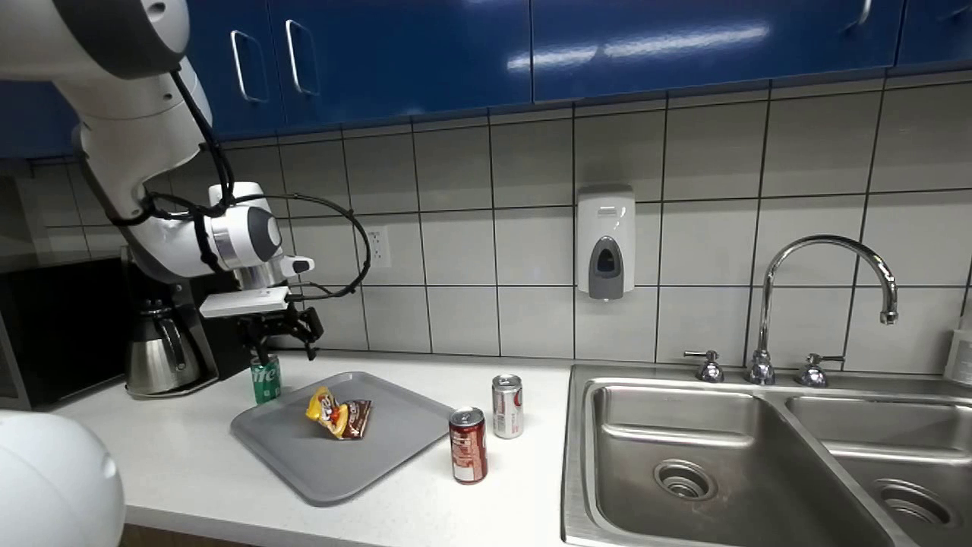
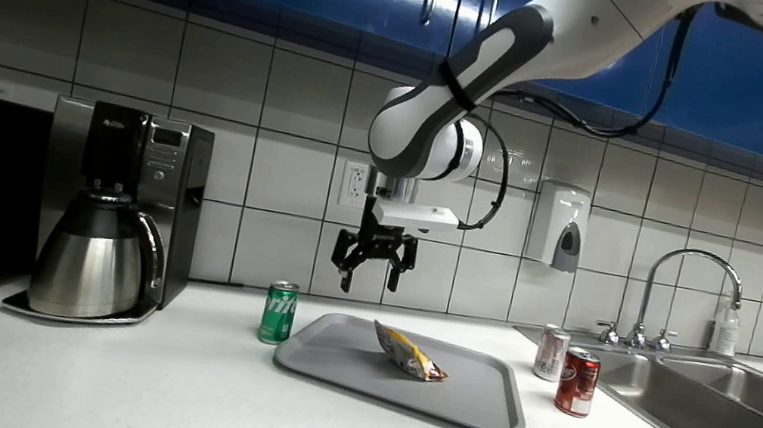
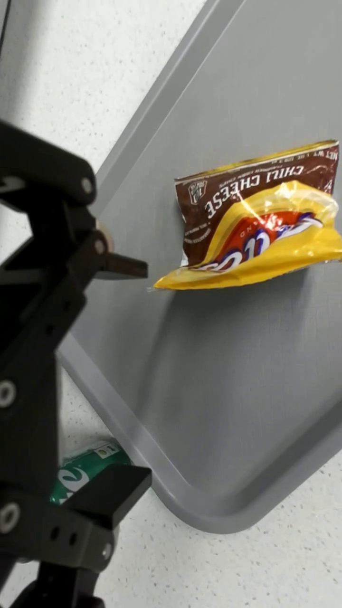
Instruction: Remove the red, grey and green cans from the tray
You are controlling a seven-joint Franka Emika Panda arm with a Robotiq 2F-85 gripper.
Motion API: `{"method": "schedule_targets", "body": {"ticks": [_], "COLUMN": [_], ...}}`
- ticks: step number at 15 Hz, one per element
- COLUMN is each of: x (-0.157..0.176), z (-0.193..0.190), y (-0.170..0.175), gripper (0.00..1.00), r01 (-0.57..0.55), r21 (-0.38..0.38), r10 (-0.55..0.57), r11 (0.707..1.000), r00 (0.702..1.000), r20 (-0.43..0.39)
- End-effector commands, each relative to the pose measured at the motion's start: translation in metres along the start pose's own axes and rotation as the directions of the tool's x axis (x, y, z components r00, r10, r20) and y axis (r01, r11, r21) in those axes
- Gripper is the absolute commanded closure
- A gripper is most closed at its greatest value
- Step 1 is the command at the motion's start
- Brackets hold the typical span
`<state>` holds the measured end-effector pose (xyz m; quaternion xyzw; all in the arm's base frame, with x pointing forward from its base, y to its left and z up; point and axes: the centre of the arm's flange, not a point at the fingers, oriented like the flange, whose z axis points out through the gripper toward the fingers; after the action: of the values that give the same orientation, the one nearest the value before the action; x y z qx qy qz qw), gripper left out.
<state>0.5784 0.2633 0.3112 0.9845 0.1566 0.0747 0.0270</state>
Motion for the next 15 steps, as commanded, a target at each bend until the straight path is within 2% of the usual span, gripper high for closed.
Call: {"method": "schedule_targets", "body": {"ticks": [1,11,14,15], "x": [-0.032,-0.071,-0.080,-0.063], "z": [-0.016,-0.031,-0.032,-0.021], "y": [0.015,0.034,0.041,0.033], "gripper": [0.00,0.00,0.00,0.00], "r01": [-0.001,-0.026,-0.045,-0.047], "r21": [0.011,-0.002,0.017,-0.001], "r10": [0.001,0.026,0.045,0.047], "r11": [1.000,1.000,0.999,0.999], "r00": [1.000,1.000,0.999,0.999], "r20": [-0.016,-0.016,0.013,0.012]}}
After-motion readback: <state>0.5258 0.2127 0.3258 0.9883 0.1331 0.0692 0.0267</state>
